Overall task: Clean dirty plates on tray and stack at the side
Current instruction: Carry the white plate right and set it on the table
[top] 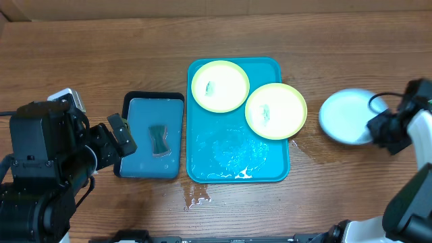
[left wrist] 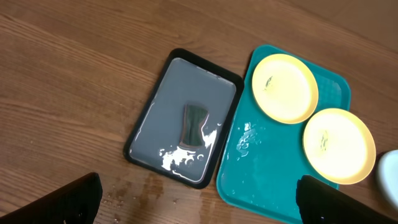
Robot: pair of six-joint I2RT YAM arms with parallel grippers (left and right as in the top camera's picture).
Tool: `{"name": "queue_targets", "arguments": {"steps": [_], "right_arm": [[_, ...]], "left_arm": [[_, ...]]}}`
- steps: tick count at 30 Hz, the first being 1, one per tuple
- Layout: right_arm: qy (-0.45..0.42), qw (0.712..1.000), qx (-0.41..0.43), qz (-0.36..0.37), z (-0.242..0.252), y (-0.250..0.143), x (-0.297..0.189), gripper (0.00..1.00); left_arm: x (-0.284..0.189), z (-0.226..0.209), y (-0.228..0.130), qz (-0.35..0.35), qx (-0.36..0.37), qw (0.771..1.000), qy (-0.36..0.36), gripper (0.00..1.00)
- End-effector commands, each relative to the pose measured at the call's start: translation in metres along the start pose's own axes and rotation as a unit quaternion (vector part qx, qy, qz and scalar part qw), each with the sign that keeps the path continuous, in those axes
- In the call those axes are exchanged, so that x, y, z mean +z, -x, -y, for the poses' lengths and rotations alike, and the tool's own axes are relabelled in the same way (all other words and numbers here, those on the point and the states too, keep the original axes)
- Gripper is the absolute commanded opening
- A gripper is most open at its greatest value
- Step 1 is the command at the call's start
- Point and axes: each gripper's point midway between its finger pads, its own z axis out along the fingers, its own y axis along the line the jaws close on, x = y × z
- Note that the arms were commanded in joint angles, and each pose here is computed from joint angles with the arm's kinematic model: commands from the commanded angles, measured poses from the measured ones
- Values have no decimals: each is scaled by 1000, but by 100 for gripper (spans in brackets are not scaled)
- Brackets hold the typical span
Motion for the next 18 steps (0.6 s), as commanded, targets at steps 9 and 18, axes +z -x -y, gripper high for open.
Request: {"name": "queue_targets", "arguments": {"steps": [9, 18], "right_arm": [[14, 993, -112, -19, -47, -57, 6, 18], [191, 933, -304, -1, -129, -81, -59, 54]], "left_arm": [[-3, -3, 5, 10, 6, 1000, 7, 100], [-3, -3, 5, 10, 6, 1000, 7, 100]]}}
